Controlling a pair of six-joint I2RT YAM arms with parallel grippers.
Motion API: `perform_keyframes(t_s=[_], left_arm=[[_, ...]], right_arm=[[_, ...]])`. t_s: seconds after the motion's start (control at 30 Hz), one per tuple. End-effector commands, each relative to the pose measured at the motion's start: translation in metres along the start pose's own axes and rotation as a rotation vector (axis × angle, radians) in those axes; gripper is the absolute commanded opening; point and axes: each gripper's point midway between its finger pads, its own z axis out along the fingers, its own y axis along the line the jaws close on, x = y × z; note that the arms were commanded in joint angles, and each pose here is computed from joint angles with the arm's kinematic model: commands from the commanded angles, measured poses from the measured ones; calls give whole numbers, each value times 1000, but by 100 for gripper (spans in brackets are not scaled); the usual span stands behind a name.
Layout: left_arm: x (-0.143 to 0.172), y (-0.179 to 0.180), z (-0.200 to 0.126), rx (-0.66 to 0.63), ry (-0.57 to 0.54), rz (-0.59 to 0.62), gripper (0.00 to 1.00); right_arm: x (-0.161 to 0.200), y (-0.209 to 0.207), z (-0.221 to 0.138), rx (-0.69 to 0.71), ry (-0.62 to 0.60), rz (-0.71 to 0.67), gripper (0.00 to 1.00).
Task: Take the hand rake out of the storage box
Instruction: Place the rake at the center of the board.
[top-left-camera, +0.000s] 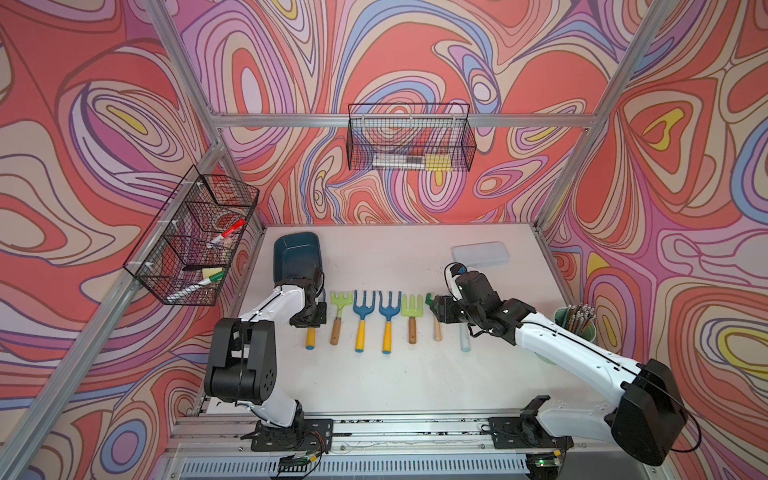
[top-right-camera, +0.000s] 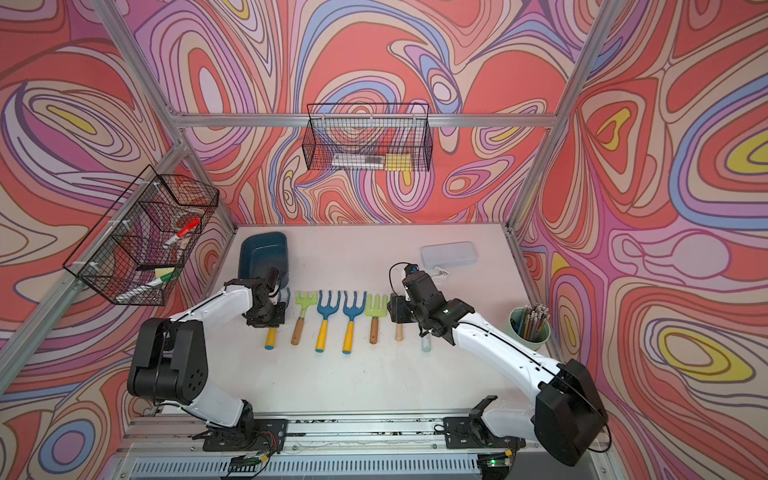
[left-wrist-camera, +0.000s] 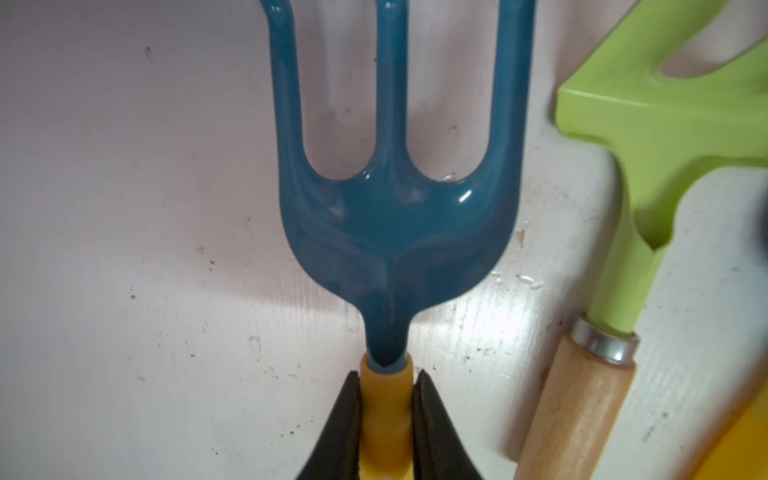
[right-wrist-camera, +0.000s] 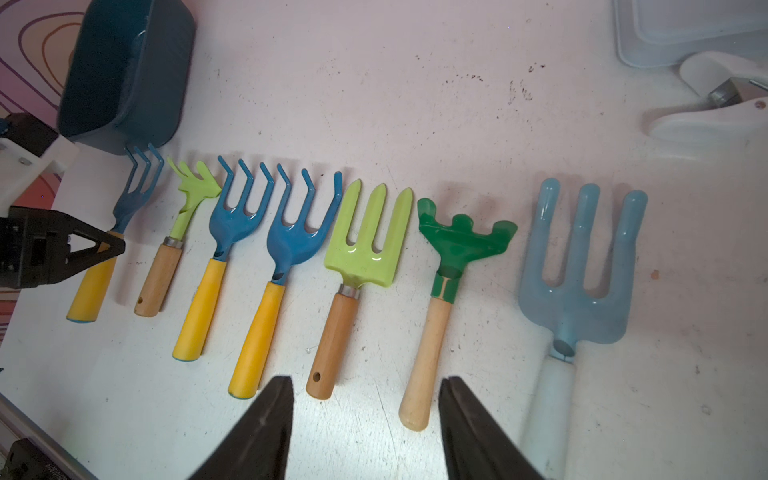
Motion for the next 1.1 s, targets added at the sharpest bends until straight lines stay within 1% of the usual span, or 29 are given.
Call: perform_keyframes(t_s=[0.0,0.27,0.47,0.67,0.73,0.8,0.87,0.9,1.07], left_arm=[[-1,7,10,-37,15,27,0],[-2,5,15,-34,19,34,0],[-1,4,23,-38,64,39,2],[1,10,21,-74,76,22,19],[1,13,18,-88,72,16,28],[0,17,13,-109,58,10,40],[-5,21,4,-128,40,-11,45],[-8,20,-2,-118,26,-22,48],[-24,14,-37,-58,-66,-69,54]], right_arm=[[1,1,1,-7,-7,0,58],[1,0,0,0,-5,-2,58],[2,-2,-1,6,-10,3,57],[3,-2,-1,8,-3,3,58],[2,-2,-1,10,-7,2,57],[2,-3,-2,14,-8,2,58],[3,-4,-2,17,-8,1,58],[3,-4,-2,16,-8,0,58],[4,-5,1,24,-2,-1,58]])
